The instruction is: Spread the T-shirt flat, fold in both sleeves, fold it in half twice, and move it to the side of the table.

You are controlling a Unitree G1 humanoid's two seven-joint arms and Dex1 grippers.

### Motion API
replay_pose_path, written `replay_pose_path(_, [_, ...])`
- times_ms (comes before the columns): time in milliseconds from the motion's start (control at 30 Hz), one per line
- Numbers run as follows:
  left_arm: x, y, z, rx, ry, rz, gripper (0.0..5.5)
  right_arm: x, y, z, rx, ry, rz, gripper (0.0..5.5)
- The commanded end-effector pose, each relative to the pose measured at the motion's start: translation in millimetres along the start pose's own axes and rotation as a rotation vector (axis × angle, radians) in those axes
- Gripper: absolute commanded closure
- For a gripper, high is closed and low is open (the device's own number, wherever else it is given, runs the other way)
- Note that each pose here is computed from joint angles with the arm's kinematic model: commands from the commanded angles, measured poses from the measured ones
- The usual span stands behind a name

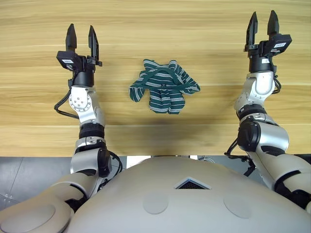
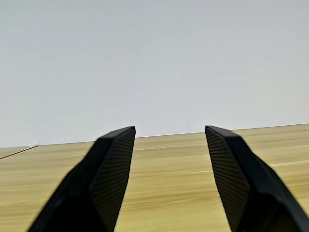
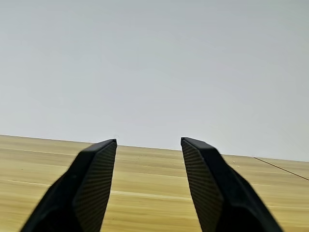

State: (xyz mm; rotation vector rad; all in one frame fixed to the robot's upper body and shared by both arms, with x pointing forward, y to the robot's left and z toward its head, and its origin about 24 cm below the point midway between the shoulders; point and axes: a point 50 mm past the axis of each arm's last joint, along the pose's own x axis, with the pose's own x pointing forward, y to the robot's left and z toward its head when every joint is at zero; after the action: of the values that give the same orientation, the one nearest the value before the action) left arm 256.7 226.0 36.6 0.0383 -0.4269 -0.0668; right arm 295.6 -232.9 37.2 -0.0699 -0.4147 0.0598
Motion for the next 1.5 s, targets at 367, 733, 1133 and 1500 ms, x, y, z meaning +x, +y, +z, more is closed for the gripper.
replay_pose_path(367, [1,3,1,0.011,-0.005,0.013,2.93,7,-1,3,-0.005,-0.015,0.004,3.02])
replay_pose_path(733, [-3,6,1,0.01,0.013,-0.037,2.93,5,-1,4,0.042,-0.012,0.168,3.02])
replay_pose_path(1133, [-41,47,8,-0.137,0.101,-0.188,2.93,-81,13,-3,0.238,0.27,1.203,3.02])
replay_pose_path(1500, [-47,42,10,-0.102,0.133,-0.248,2.93,-101,43,-16,0.193,0.412,1.398,3.02])
